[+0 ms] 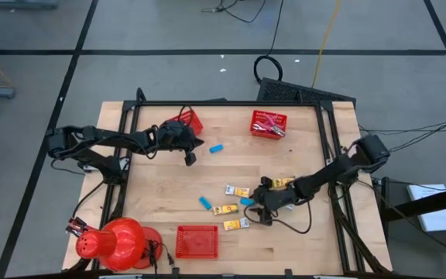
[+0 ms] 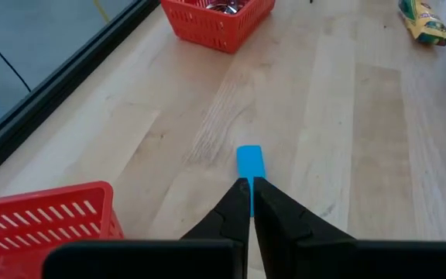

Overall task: Pick & Place School Supplies
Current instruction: Put the blue eraser into the top left red bin

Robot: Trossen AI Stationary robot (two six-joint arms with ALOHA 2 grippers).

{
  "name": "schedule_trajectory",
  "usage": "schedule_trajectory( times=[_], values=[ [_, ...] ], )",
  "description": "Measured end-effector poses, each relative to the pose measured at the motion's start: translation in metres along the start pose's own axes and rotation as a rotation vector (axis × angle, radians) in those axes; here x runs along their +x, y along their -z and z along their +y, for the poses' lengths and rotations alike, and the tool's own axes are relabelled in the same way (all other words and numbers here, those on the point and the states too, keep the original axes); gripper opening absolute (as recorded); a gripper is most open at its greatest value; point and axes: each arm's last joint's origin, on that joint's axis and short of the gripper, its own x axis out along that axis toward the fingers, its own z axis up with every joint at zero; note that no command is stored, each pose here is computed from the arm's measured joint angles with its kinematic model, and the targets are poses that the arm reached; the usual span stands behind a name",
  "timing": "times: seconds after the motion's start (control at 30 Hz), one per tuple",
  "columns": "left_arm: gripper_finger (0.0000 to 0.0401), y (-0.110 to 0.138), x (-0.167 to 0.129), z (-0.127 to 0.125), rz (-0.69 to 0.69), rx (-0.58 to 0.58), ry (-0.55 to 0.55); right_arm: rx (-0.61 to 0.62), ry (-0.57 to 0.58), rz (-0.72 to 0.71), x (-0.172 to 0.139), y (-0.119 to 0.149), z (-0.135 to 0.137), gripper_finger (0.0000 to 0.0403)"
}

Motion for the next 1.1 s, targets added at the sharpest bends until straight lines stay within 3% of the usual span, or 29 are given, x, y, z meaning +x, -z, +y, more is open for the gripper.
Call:
schedule_trajectory(
  times=[0.2, 0.3, 0.57, 0.83, 1.1],
  values=[
    [0.0003, -0.001, 0.000, 0.000, -0.010, 0.005, -0.002, -0.019, 0.031, 0.009, 0.023, -0.002, 0.008, 0.0228],
    [0.0004, -0.002, 0.000, 0.000, -0.016, 0.005, -0.002, -0.030, 0.055, 0.004, 0.026, -0.001, 0.011, 0.0208],
    [0.0022, -0.002, 0.000, 0.001, -0.018, 0.005, -0.012, -0.008, 0.095, 0.036, 0.026, 0.004, 0.010, 0.0066],
    [0.0003, -0.002, 0.000, 0.001, -0.019, 0.006, -0.030, -0.034, 0.140, -0.013, 0.019, 0.002, 0.017, 0.0064],
    [0.0032, -0.002, 0.000, 0.001, -0.021, 0.006, -0.026, -0.101, 0.142, -0.159, -0.013, -0.017, 0.035, 0.0063]
  ],
)
